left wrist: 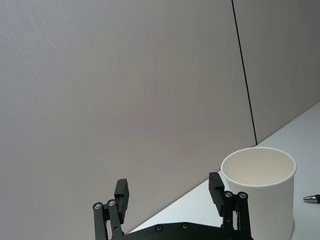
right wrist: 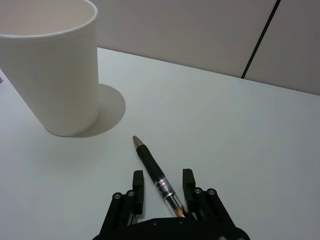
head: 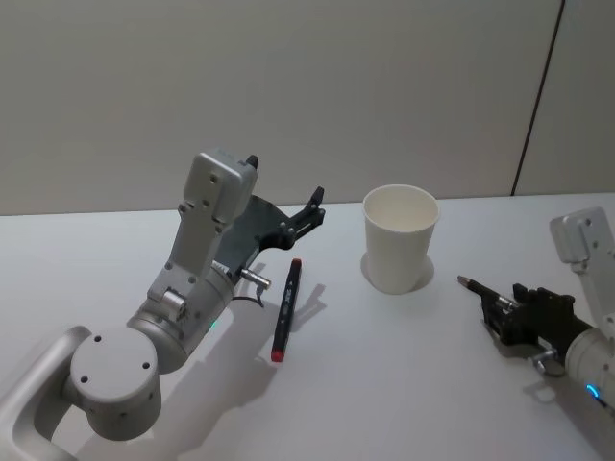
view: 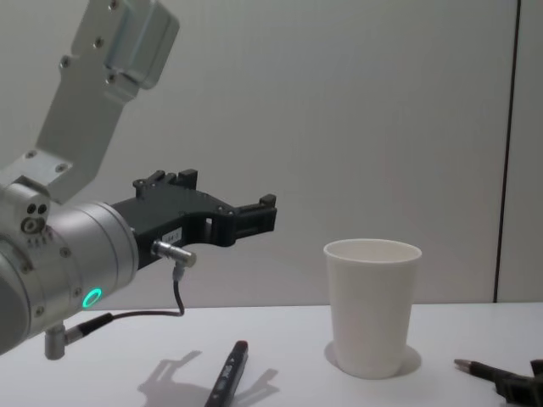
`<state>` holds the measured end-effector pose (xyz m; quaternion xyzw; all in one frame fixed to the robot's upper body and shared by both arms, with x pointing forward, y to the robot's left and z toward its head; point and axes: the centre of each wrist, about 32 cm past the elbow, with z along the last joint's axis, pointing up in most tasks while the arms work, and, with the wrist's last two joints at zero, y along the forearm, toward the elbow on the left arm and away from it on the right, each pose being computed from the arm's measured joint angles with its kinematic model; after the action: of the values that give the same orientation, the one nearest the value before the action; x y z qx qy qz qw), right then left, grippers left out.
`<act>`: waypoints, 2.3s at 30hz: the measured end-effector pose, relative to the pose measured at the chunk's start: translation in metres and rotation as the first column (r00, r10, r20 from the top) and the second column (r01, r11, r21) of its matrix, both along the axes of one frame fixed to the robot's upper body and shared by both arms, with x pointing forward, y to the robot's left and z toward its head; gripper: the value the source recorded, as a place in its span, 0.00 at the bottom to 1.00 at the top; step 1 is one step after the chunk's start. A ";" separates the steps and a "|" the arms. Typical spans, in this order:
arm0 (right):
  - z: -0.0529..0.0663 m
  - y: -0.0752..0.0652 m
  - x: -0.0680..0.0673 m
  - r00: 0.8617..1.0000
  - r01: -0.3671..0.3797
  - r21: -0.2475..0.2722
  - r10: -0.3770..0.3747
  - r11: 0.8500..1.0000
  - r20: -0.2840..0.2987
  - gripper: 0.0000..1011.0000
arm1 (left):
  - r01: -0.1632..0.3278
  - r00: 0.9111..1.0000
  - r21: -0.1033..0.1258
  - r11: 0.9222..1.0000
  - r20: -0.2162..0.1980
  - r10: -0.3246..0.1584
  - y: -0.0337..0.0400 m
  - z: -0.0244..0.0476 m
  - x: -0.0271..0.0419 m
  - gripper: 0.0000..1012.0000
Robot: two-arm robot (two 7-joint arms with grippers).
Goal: Place the pen into the pen holder.
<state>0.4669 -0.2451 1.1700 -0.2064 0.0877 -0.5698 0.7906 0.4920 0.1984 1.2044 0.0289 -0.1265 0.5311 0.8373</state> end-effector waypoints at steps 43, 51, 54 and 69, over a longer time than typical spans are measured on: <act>0.003 0.002 0.005 1.000 0.001 0.023 -0.001 1.000 0.020 0.13 | 0.000 1.000 0.000 1.000 0.000 0.000 0.0000 0.0000 0.0000 0.99; 0.004 0.002 0.005 0.999 -0.001 0.029 0.000 1.000 0.034 0.13 | 0.000 1.000 0.000 1.000 0.000 0.000 0.0000 0.0000 0.0000 0.99; 0.004 0.002 0.005 0.999 -0.003 0.035 0.001 0.999 0.048 0.13 | 0.000 1.000 0.000 1.000 0.000 0.000 0.0000 0.0000 0.0000 0.99; 0.009 -0.001 0.004 0.977 -0.020 0.102 -0.002 0.995 0.214 0.13 | 0.000 1.000 0.000 1.000 0.000 0.000 0.0000 0.0000 0.0000 0.99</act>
<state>0.4704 -0.2464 1.1790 -0.1029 0.0305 -0.5799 0.8076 0.4920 0.1984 1.2044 0.0289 -0.1264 0.5311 0.8373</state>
